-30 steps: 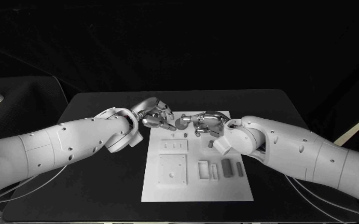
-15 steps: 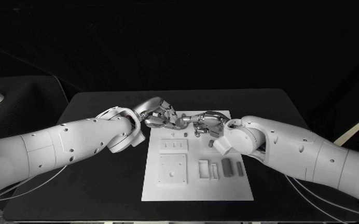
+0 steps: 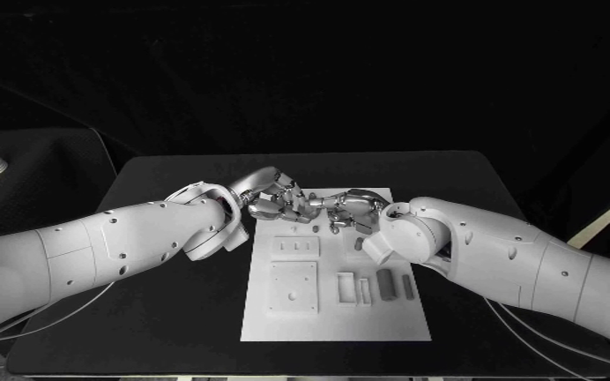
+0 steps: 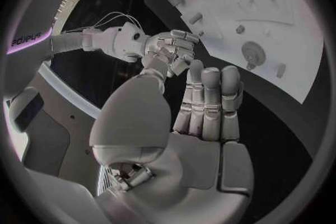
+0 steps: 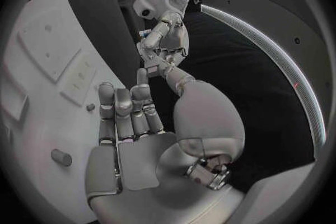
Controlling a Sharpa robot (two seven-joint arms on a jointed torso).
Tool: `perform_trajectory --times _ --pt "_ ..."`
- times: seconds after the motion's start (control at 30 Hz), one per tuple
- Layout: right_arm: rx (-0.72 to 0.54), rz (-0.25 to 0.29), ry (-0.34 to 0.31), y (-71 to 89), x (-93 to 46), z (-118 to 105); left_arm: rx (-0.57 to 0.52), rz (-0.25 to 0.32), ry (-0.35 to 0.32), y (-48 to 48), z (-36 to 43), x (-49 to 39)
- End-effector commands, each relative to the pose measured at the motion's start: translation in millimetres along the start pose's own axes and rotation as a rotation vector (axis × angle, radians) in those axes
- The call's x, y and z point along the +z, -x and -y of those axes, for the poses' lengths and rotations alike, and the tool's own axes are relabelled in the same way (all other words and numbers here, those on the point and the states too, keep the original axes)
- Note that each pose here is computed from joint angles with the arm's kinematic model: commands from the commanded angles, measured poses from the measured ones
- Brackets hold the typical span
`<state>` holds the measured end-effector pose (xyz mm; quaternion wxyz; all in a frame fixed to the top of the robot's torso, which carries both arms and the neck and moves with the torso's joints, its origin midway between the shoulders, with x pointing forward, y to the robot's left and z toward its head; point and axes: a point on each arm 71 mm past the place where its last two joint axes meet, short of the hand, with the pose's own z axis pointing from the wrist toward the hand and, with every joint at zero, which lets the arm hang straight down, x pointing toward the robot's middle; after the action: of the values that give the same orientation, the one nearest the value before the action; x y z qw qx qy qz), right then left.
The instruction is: Assemble the parts on the task board
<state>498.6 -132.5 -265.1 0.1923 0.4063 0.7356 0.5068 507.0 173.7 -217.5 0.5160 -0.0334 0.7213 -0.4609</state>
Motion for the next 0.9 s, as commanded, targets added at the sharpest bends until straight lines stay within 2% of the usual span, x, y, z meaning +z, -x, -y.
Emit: perform_trajectory --times 0.03,0.37,0.57,0.9 --pt "-0.003 -0.030 0.003 -3.0 -0.2 0.0 -0.009 -0.003 -0.013 -1.2 2.6 0.8" --pt "-0.009 -0.033 0.001 -3.5 0.2 0.2 -0.010 -0.007 -0.014 -1.7 3.0 0.6" --pt "-0.010 -0.033 -0.001 -4.2 1.1 0.1 -0.021 -0.034 -0.032 -5.7 6.9 1.2" --pt "-0.014 -0.031 -0.004 -3.4 1.1 0.5 -0.047 -0.053 -0.020 -6.6 5.5 1.0"
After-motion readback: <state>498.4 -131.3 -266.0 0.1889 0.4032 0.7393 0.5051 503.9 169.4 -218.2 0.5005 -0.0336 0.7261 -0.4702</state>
